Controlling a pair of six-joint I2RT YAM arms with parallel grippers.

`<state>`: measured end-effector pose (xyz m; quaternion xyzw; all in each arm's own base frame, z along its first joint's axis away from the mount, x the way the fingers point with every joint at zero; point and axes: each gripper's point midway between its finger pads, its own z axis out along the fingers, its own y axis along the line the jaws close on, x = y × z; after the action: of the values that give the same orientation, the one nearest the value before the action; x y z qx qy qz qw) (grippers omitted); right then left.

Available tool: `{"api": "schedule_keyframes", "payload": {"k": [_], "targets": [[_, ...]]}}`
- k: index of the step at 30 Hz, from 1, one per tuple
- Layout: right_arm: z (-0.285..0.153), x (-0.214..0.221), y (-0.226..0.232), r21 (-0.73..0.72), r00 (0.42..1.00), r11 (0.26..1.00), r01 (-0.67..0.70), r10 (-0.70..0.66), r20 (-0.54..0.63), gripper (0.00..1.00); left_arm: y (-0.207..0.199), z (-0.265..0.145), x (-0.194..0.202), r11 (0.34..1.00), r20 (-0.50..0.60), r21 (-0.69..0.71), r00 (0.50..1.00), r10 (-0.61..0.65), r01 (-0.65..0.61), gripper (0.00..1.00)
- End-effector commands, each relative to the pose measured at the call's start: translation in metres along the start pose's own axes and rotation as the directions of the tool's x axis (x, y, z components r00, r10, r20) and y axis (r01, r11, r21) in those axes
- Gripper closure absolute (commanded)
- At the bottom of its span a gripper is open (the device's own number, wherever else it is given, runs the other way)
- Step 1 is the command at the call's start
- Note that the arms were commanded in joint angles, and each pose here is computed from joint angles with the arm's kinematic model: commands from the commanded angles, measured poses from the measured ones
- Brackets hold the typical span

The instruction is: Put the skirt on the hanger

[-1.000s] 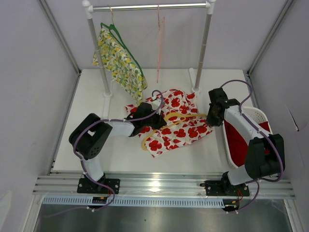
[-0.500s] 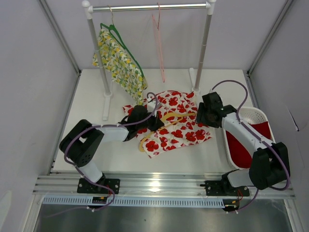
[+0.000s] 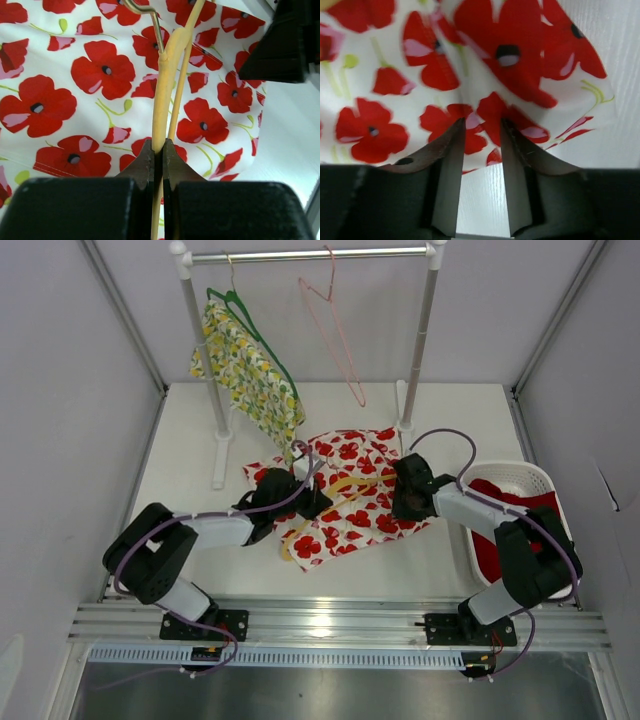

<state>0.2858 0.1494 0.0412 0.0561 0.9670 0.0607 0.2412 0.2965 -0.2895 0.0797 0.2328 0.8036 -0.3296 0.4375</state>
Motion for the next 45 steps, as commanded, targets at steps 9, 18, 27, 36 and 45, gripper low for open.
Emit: {"api": "schedule_keyframes", "payload": {"k": [9,18,27,36,45], "targets": [[0.008,0.008,-0.024,0.037,0.999,0.998,-0.047,0.047,0.004,0.61,0.017,-0.022,0.002,0.994,0.066,-0.102,0.997,-0.034,0.041,1.0],[-0.063,0.02,0.094,-0.229,0.963,0.952,0.204,-0.153,0.219,0.48,0.017,-0.007,0.0,0.996,0.018,-0.089,1.0,-0.015,0.017,1.0],[-0.065,0.089,0.183,-0.316,0.869,0.828,0.464,-0.354,0.347,0.41,0.015,0.002,0.007,0.998,-0.026,-0.062,0.999,-0.02,0.018,1.0],[-0.035,0.133,0.209,-0.24,0.785,0.76,0.604,-0.515,0.346,0.31,0.014,0.007,0.012,0.999,-0.059,-0.047,0.998,-0.025,0.023,1.0],[-0.029,0.154,0.205,-0.203,0.769,0.749,0.63,-0.567,0.294,0.87,0.016,0.007,0.011,0.998,-0.064,-0.058,0.998,-0.015,0.011,1.0]]}}
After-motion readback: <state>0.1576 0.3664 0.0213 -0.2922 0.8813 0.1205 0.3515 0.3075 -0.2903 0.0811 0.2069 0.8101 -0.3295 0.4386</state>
